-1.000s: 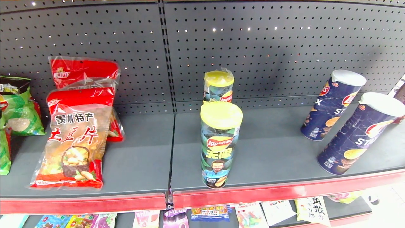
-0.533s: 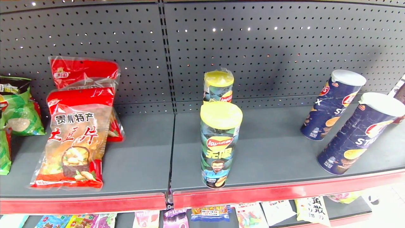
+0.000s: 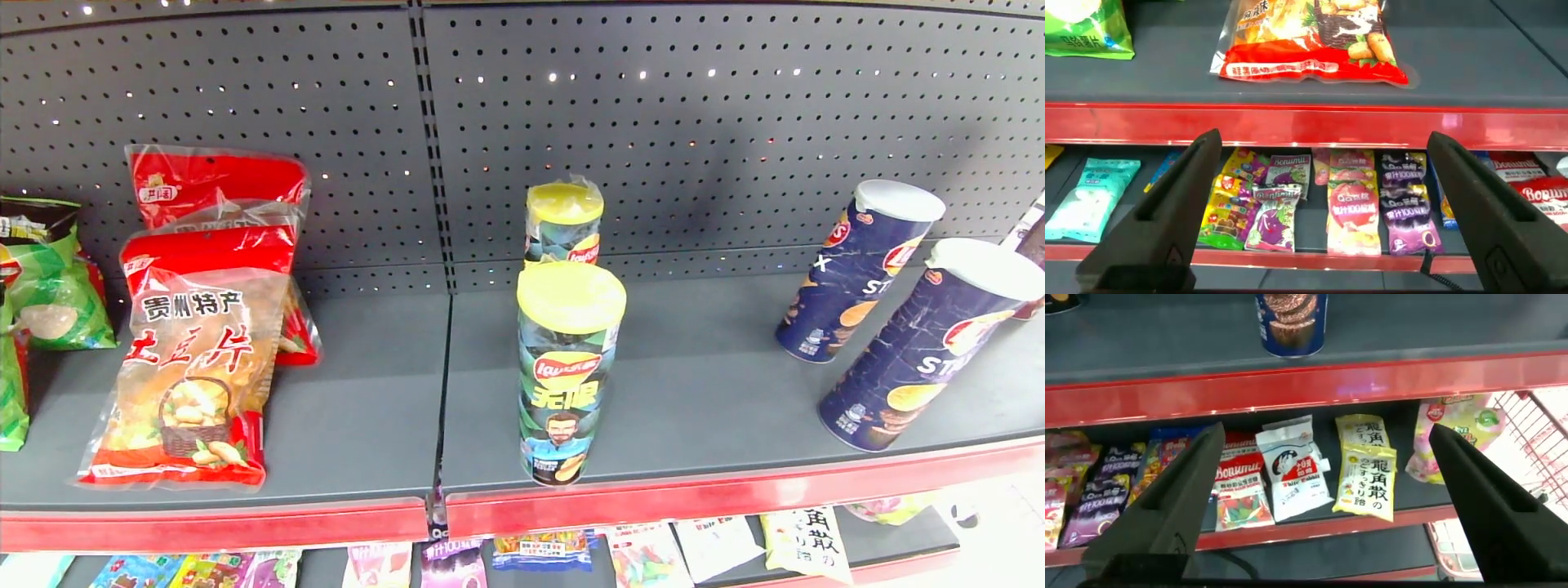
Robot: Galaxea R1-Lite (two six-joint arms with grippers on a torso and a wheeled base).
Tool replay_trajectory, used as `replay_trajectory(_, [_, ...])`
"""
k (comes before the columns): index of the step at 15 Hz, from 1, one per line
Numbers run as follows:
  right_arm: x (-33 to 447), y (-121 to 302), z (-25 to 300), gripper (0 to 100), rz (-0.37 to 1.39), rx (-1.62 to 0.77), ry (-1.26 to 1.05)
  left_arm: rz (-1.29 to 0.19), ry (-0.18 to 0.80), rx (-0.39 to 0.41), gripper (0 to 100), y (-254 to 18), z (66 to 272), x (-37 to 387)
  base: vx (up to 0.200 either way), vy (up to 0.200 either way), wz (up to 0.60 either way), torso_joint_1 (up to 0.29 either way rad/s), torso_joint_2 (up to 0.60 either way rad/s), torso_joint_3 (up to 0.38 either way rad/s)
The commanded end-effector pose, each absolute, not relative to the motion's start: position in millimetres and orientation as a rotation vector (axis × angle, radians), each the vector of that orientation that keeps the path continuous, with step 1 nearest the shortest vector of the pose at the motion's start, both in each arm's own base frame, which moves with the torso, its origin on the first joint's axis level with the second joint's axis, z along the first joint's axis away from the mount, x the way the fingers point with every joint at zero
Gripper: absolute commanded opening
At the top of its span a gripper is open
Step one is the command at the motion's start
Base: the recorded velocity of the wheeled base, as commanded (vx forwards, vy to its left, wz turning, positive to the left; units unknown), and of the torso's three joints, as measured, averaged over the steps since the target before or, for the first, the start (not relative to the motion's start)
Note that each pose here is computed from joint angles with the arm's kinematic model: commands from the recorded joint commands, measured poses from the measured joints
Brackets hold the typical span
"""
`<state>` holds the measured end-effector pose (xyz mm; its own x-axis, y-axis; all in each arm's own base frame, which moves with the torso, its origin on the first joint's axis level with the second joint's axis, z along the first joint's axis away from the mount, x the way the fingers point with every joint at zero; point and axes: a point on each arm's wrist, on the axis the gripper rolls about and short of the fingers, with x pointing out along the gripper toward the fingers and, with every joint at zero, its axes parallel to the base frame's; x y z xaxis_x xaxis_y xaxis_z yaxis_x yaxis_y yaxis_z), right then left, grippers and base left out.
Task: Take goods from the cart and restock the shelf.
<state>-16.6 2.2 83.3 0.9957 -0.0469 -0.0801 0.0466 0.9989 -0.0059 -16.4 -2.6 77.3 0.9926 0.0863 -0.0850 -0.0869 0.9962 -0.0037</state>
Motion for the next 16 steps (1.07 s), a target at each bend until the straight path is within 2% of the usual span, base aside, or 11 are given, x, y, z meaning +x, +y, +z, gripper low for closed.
replay_trajectory(1, [-16.6, 2.3, 83.9, 100, -0.046, -0.003, 0.080, 0.087, 0.090, -0.008, 100, -2.5, 77.3, -15.9, 0.000, 0.000, 0.00, 0.000, 0.00, 0.000])
replay_trajectory(5, [-15.0, 0.9, 83.3, 100, -0.101, -0.065, 0.042, 0.086, 0.090, -0.008, 100, -2.6, 77.3, -15.9, 0.000, 0.000, 0.00, 0.000, 0.00, 0.000])
replay_trajectory(6, [-14.7, 0.9, 83.3, 100, -0.092, -0.074, 0.045, 0.086, 0.090, -0.008, 100, -2.6, 77.3, -15.9, 0.000, 0.000, 0.00, 0.000, 0.00, 0.000])
replay_trajectory(7, [-18.1, 1.7, 78.0, 100, 0.039, -0.070, 0.048, 0.086, 0.090, -0.008, 100, -2.6, 77.3, -15.9, 0.000, 0.000, 0.00, 0.000, 0.00, 0.000])
replay_trajectory(8, [-20.3, 1.1, 75.4, 100, 0.089, -0.068, 0.054, 0.084, 0.090, -0.007, 100, -2.5, 77.3, -15.9, 0.000, 0.000, 0.00, 0.000, 0.00, 0.000])
replay_trajectory(11, [-22.2, 0.7, 75.5, 100, 0.044, 0.000, 0.018, 0.087, 0.090, -0.008, 100, -2.5, 77.3, -15.9, 0.000, 0.000, 0.00, 0.000, 0.00, 0.000])
replay_trajectory(16, [-22.7, 0.4, 75.5, 100, 0.023, -0.001, 0.006, 0.087, 0.090, -0.008, 100, -2.5, 77.3, -15.9, -0.200, 0.000, 0.00, 0.008, 0.00, 0.000])
